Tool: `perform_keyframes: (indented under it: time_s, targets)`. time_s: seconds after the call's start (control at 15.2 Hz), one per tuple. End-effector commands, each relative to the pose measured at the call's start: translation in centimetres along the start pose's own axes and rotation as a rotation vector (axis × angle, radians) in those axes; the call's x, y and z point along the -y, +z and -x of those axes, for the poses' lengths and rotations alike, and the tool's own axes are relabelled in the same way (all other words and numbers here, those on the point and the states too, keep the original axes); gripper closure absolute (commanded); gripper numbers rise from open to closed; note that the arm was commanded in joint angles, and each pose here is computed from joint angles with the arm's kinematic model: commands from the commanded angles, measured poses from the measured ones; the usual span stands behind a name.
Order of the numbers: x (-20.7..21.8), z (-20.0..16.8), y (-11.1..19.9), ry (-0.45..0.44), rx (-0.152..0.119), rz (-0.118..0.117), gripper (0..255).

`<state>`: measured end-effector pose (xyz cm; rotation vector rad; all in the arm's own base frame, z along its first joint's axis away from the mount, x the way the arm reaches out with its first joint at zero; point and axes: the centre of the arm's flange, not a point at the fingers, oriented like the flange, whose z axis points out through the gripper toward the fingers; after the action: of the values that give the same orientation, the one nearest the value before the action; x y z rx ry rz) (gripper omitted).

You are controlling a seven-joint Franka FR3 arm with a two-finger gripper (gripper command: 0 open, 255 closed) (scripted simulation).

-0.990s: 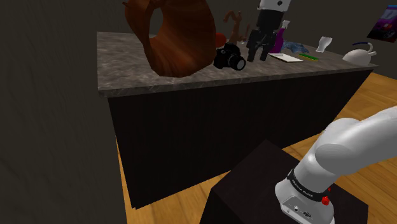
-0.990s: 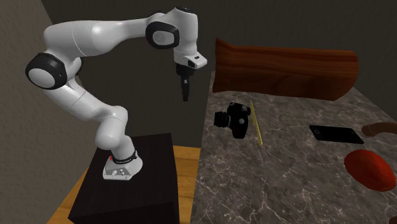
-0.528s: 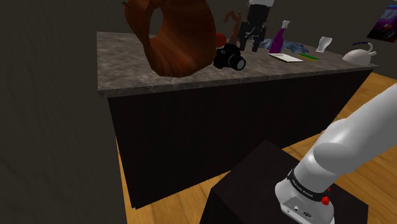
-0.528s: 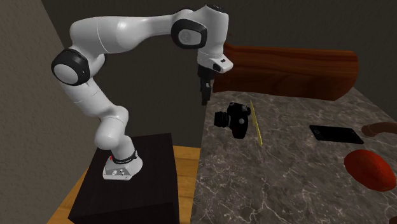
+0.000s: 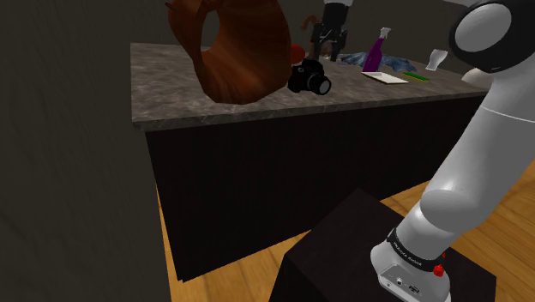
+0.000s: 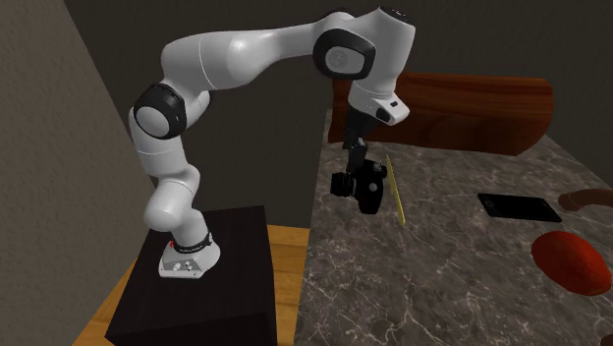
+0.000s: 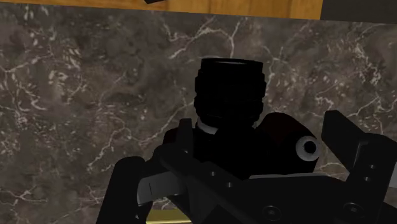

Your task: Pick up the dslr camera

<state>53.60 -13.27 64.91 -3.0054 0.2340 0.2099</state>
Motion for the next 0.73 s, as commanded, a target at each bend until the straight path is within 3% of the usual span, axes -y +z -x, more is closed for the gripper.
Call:
perform_keyframes:
  time_s: [0.0, 0.53, 0.59, 0.66]
  targets:
    - [-0.6, -1.2, 0.3, 0.006, 0.005, -0.003, 0]
    - [-1.0, -1.7, 3.7, 0.006, 0.005, -0.003, 0]
    - [-1.0, -1.7, 3.7, 0.006, 0.005, -0.003, 255]
    - [-1.0, -1.7, 3.7, 0.006, 0.005, -0.003, 255]
